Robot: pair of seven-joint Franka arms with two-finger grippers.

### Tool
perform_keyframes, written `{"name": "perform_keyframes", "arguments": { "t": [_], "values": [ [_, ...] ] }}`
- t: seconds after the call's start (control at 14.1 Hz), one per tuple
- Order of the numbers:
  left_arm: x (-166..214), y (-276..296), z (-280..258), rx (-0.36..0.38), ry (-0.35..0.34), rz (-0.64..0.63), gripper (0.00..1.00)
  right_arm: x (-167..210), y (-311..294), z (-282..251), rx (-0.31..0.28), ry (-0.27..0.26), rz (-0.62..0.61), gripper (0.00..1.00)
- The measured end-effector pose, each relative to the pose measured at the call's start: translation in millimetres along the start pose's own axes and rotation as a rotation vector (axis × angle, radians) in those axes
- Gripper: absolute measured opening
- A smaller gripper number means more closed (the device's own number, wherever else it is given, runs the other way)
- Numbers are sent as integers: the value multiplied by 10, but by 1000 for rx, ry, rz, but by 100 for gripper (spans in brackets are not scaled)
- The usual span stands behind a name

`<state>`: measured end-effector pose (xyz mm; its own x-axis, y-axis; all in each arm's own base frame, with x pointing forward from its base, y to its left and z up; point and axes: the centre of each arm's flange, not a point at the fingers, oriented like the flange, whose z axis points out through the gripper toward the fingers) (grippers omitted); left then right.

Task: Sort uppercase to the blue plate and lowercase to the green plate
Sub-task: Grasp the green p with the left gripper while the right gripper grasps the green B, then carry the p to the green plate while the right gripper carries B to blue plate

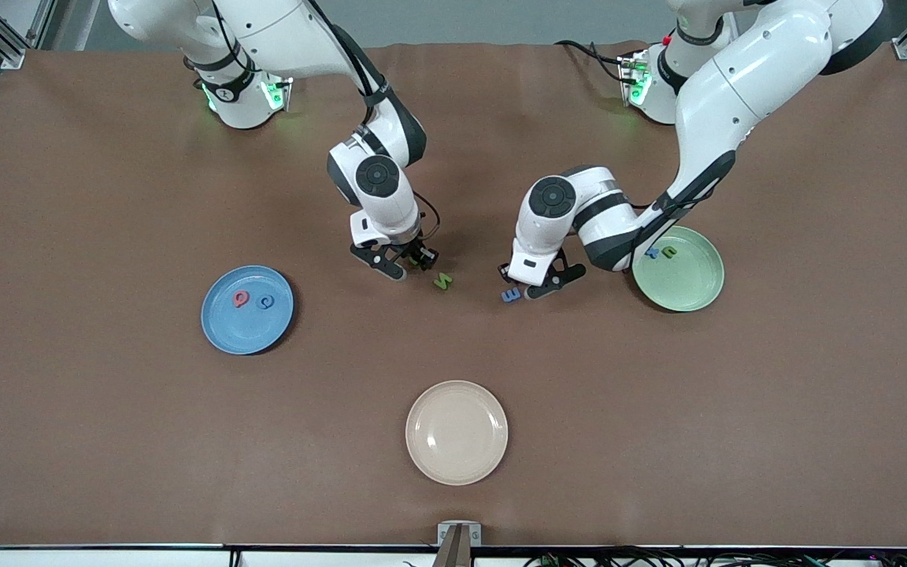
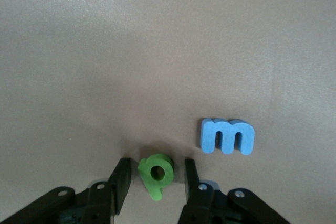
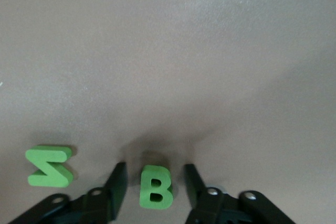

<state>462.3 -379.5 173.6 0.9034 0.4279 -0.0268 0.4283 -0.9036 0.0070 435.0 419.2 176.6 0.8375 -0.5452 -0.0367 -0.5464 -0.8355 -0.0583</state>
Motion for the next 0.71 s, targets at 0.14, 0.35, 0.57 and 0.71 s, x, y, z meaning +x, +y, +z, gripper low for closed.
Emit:
{"name": "perform_keyframes", "arguments": {
  "t": [0.14, 0.35, 0.57, 0.71],
  "values": [
    [7, 9, -16, -3, 2, 0, 32, 14, -6, -10, 2, 2, 2, 42],
    [7, 9, -17, -3, 3, 0, 30, 29, -37, -47, 10, 4, 3, 25],
    [10, 10, -19, -4, 3, -1, 30, 109, -17, -41, 7, 8, 17, 25],
    [69, 17, -47, -10, 12, -6, 30, 289, 25, -67, -1, 13, 35, 25]
  ]
}}
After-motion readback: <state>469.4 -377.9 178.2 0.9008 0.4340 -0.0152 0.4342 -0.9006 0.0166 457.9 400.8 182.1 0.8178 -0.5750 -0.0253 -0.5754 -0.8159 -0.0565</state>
